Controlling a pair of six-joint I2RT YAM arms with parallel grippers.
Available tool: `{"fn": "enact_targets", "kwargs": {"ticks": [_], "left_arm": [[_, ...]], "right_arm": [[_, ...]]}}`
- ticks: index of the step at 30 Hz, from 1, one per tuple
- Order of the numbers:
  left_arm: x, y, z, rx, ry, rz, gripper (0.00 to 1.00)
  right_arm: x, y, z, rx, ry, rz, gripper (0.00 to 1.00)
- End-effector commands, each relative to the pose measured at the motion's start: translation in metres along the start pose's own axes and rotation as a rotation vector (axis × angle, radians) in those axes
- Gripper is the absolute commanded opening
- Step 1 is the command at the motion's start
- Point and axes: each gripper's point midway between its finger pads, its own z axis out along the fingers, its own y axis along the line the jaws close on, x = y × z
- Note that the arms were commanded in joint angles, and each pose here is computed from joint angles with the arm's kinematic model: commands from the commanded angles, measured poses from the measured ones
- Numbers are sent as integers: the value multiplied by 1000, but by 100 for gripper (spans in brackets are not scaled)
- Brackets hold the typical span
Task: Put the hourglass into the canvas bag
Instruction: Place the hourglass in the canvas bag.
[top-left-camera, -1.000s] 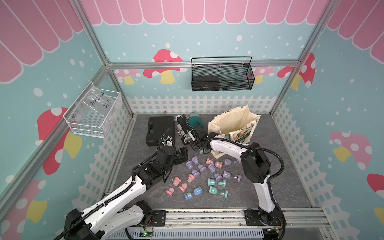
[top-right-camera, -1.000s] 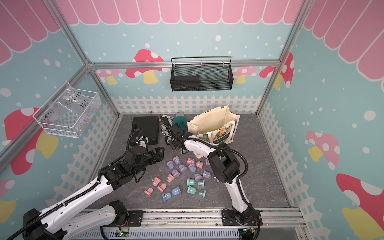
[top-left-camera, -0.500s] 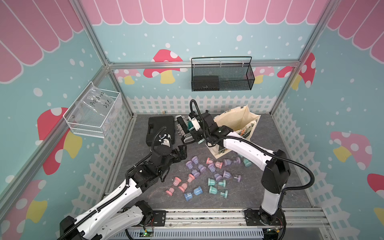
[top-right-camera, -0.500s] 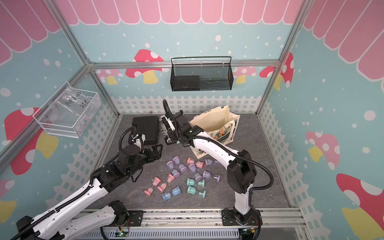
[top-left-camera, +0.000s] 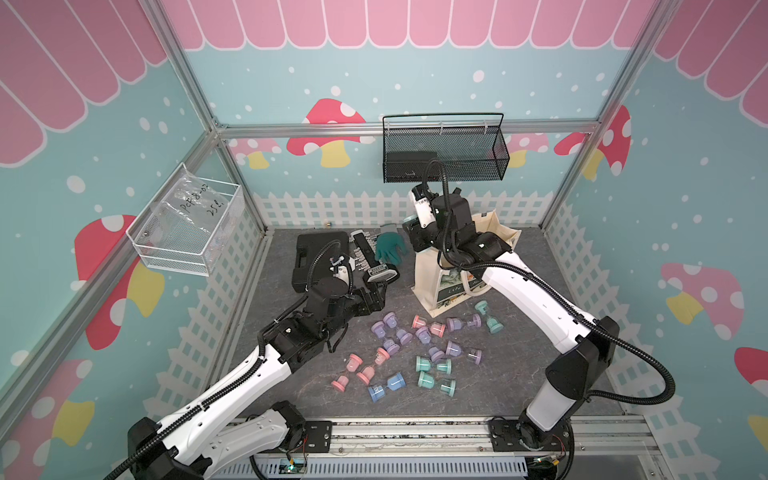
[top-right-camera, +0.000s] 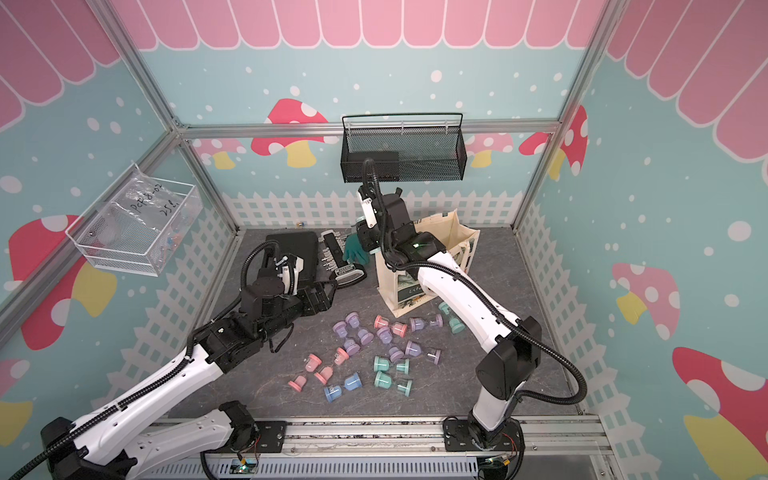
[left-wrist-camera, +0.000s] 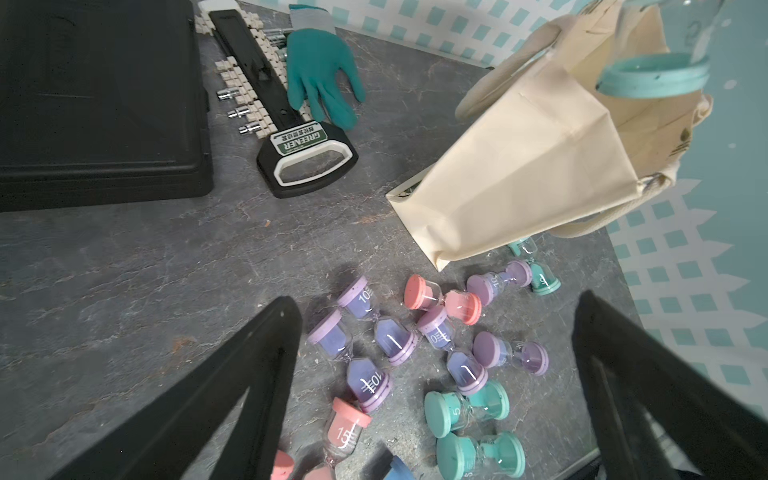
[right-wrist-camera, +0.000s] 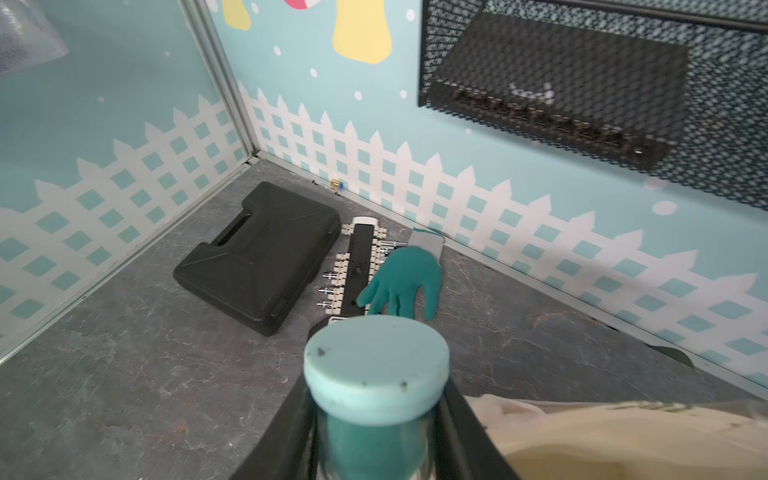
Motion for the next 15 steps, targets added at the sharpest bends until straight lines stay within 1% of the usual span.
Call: {"fn": "enact_targets", "kwargs": {"ticks": [1, 7, 15], "left_arm": [[-10, -24, 2, 79, -10, 28, 100], [-7, -35, 15, 104, 11, 38, 99], [-2, -43, 28, 119, 34, 39, 99]], "right_arm": [[-15, -32, -18, 52, -24, 36, 29], [-1, -76, -16, 162, 16, 53, 29], [38, -104, -1, 207, 105, 85, 27]]}}
